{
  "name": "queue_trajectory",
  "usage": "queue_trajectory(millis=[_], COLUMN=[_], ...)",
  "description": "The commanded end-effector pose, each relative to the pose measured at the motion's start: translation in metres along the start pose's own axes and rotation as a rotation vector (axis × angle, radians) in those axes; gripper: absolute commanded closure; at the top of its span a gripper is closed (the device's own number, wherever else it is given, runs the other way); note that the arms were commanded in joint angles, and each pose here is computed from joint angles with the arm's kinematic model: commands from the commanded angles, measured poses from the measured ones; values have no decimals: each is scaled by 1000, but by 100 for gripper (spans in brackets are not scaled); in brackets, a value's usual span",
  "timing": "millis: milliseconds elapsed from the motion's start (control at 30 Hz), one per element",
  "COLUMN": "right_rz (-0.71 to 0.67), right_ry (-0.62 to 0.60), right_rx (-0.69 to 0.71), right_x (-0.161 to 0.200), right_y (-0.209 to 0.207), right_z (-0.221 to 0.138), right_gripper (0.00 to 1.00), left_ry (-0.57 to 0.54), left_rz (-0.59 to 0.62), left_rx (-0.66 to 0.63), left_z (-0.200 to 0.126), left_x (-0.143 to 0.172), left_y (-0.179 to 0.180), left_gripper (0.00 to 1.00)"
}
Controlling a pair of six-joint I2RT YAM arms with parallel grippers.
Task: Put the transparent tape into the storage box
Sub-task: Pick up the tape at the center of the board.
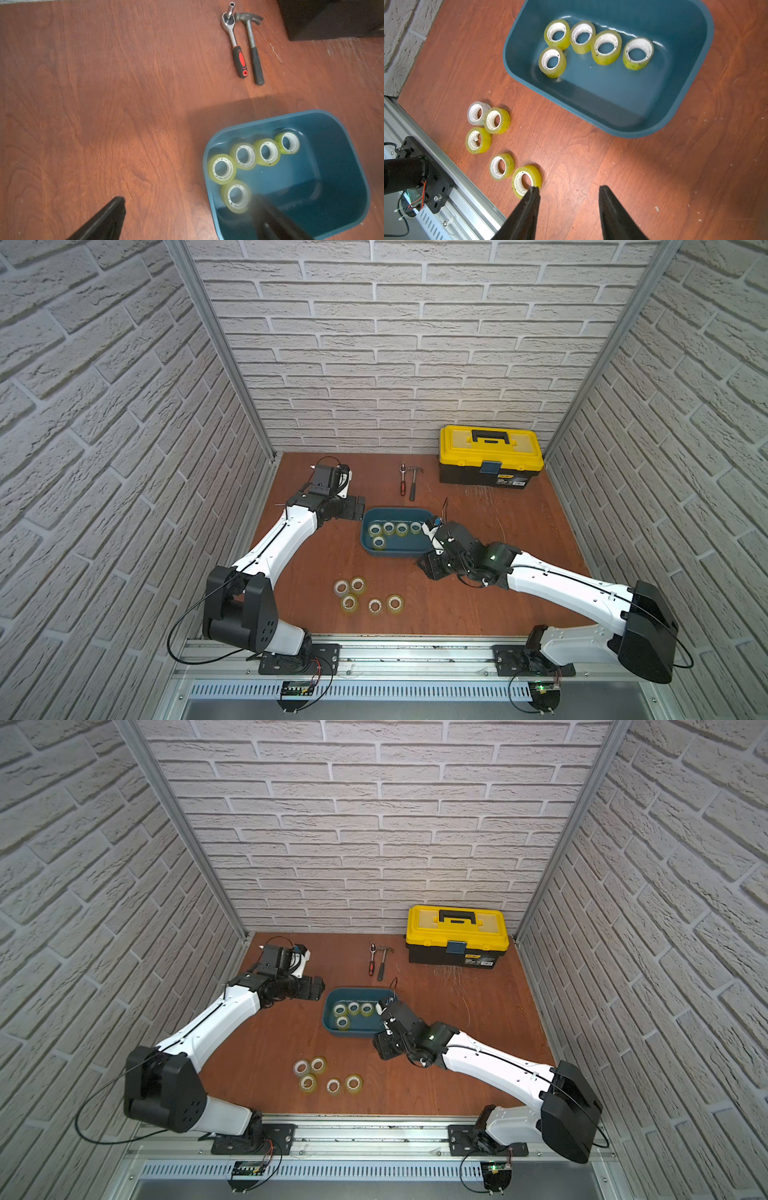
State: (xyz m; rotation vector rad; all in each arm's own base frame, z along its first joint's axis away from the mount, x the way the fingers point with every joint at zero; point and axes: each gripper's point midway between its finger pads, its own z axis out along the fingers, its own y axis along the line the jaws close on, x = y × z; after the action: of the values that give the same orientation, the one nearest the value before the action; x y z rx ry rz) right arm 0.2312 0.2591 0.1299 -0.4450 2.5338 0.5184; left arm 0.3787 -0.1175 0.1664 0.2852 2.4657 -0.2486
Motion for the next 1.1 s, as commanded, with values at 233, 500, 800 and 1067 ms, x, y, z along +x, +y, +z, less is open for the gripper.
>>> queue_trajectory(millis=[233, 500, 800, 1067], right_rz=[7, 10, -14, -6], right_ry=[44, 78, 121, 153], right_rx=[-22, -46, -44, -43], right_x=[30, 40, 48, 61], right_y=[18, 30, 43, 44], right_z=[20, 36, 48, 52], right_gripper=[48, 47, 46, 44], left_ry=[19, 22, -5, -21], left_rz=[-83, -136, -127, -127], left_rx=[64, 66, 41, 19], left_z=[3, 5, -2, -6], left_x=[-2, -3, -6, -8], left_y=[3, 16, 19, 23], left_gripper=[2, 2, 2, 2])
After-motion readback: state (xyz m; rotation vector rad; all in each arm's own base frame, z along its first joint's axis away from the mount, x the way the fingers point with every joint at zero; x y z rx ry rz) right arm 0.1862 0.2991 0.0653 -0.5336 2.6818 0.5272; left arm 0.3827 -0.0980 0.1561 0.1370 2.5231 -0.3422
